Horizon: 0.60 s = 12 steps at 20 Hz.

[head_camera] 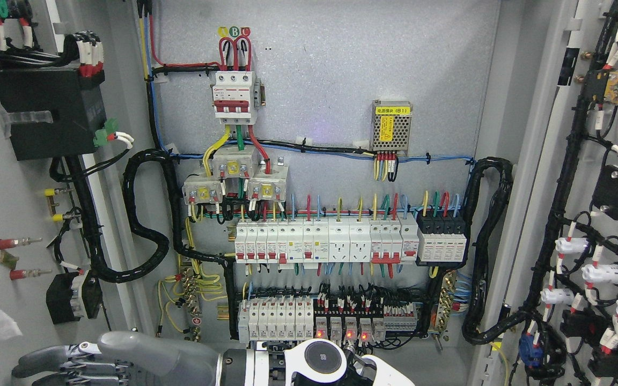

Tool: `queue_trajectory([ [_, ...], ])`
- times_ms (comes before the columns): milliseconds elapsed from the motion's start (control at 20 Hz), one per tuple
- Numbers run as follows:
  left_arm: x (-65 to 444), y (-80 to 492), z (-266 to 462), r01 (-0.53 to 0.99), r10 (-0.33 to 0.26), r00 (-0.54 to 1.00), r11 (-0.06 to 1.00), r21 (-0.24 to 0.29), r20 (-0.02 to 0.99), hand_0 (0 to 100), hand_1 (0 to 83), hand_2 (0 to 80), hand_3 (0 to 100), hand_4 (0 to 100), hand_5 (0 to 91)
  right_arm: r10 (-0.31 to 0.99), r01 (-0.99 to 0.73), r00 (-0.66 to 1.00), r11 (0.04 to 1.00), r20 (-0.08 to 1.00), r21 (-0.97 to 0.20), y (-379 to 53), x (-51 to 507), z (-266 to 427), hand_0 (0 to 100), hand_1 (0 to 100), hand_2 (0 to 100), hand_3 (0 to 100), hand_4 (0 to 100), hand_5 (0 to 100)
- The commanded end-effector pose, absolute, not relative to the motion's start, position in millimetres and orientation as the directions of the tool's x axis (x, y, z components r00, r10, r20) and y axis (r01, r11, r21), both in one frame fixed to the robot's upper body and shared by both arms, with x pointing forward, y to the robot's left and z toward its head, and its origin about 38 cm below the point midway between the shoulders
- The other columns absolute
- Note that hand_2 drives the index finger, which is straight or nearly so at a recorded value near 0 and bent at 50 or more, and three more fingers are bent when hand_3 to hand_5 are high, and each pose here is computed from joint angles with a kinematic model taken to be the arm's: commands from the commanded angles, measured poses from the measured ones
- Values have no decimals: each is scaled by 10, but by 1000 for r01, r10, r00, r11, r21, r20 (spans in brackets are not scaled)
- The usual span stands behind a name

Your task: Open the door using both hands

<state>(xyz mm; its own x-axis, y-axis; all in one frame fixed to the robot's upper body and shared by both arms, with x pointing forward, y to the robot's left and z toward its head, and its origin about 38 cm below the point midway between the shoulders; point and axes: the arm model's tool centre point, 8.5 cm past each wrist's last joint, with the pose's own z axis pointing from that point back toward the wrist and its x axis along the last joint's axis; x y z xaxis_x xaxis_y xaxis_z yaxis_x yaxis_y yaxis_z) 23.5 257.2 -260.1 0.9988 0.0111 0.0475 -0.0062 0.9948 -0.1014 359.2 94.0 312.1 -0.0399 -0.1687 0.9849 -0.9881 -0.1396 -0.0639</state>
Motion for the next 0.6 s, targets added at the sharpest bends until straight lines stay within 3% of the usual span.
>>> queue_trajectory([
  [0,292,2710,-2588,-7,12,998,997,-80,57,289,0,28,28,33,0,-116,-982,-63,-172,991,-83,1031,3541,3079,219,0,0,0,0,0],
  [551,377,2719,-2583,-7,12,997,997,-79,71,288,0,28,28,33,0,-106,-980,-62,-182,992,-81,1062,3615,3251,219,0,0,0,0,0],
])
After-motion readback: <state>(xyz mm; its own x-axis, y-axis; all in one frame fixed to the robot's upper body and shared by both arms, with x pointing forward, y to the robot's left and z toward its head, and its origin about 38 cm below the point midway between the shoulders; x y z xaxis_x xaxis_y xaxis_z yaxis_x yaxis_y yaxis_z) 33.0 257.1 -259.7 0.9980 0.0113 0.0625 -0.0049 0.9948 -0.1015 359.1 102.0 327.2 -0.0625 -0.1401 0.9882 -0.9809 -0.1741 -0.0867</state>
